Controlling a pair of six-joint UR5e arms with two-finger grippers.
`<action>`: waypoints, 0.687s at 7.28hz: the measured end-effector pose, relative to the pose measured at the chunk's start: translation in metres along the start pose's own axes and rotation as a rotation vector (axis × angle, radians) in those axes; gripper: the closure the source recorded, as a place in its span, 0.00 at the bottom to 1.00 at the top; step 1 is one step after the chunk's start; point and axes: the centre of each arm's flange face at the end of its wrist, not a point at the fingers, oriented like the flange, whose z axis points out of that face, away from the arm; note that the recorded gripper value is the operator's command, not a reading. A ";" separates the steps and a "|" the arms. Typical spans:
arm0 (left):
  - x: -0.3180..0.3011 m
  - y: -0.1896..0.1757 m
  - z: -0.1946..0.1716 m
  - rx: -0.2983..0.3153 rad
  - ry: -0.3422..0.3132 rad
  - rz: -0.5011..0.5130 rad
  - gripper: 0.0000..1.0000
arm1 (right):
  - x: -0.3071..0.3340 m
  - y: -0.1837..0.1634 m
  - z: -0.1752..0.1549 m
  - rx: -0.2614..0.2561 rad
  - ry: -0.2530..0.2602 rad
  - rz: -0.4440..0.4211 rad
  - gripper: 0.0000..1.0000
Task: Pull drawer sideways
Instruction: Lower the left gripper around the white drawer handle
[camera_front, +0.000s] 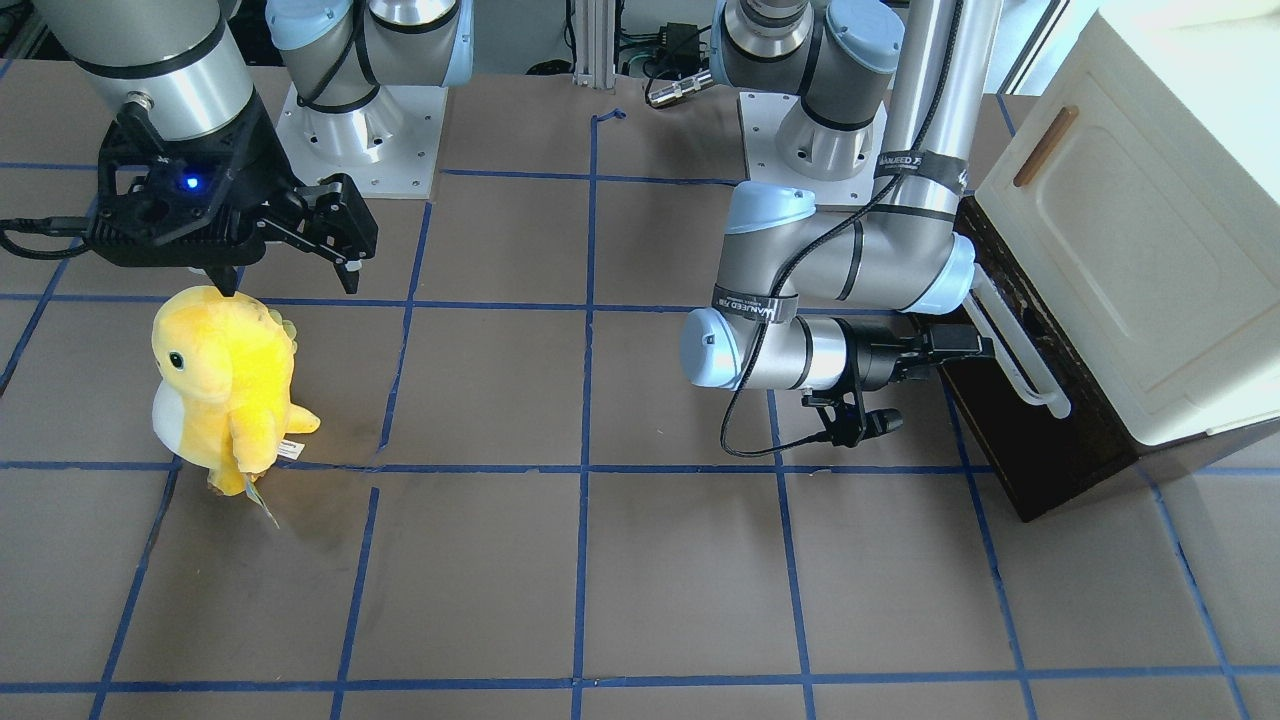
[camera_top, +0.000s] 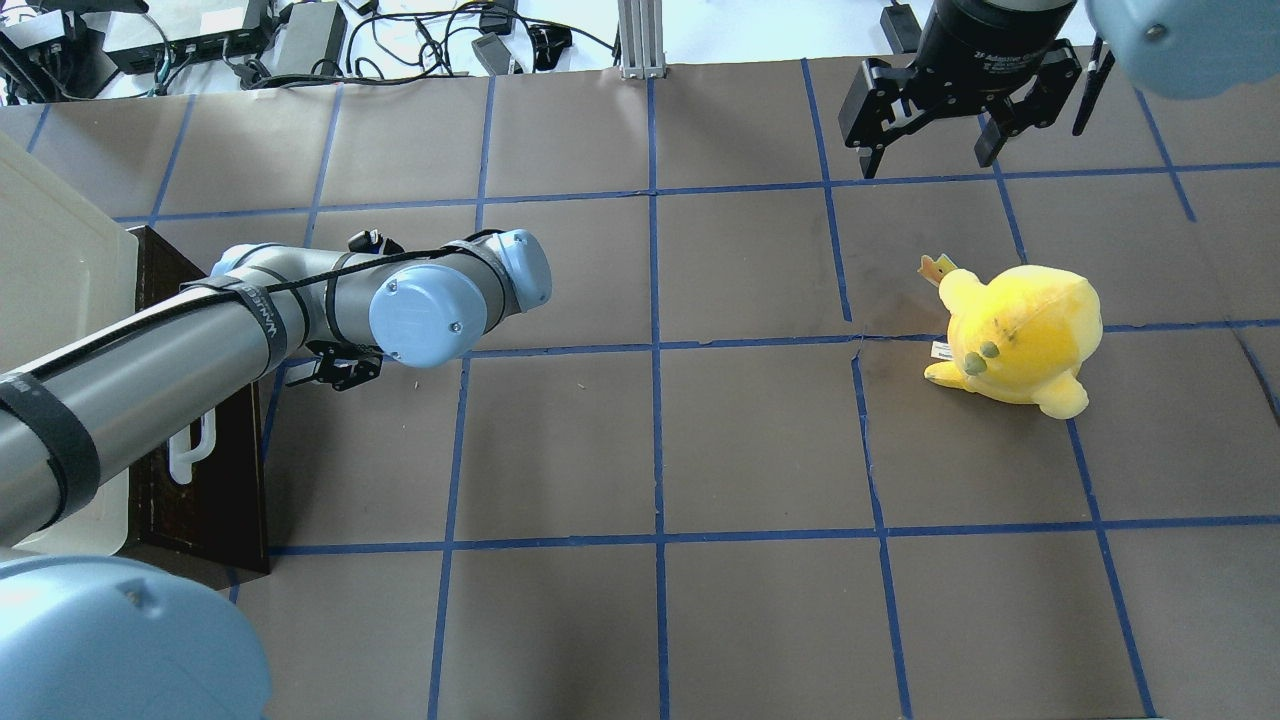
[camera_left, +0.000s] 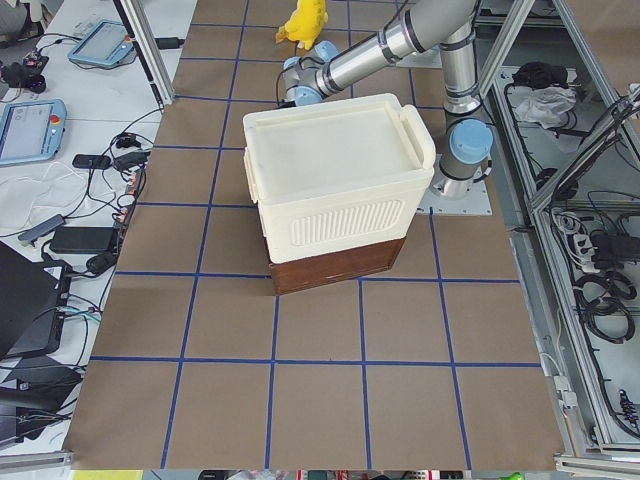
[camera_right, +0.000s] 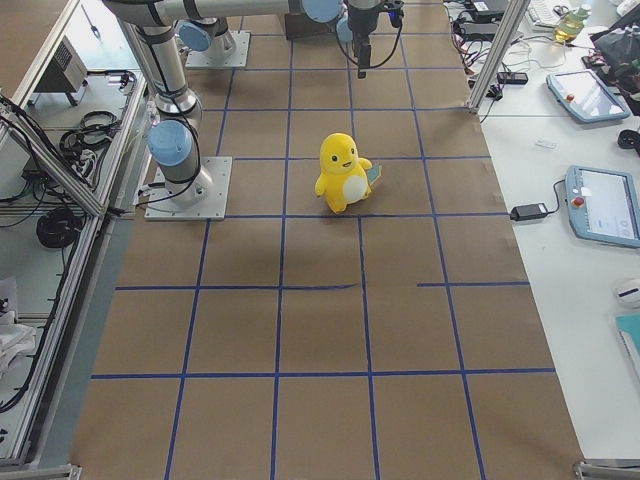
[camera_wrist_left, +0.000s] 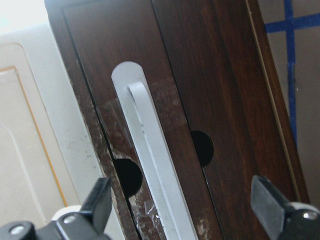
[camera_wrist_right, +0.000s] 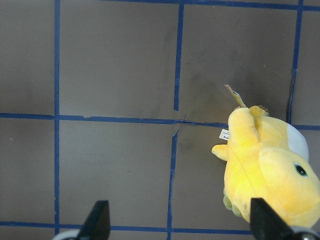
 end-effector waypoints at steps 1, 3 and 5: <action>0.001 -0.001 0.008 -0.012 -0.009 0.011 0.00 | 0.000 0.000 0.000 0.000 0.000 0.000 0.00; -0.006 -0.004 0.042 -0.078 -0.001 0.020 0.00 | 0.000 0.000 0.000 0.000 0.000 0.000 0.00; -0.005 -0.004 0.053 -0.102 0.001 0.031 0.00 | 0.000 0.000 0.000 0.000 0.000 0.000 0.00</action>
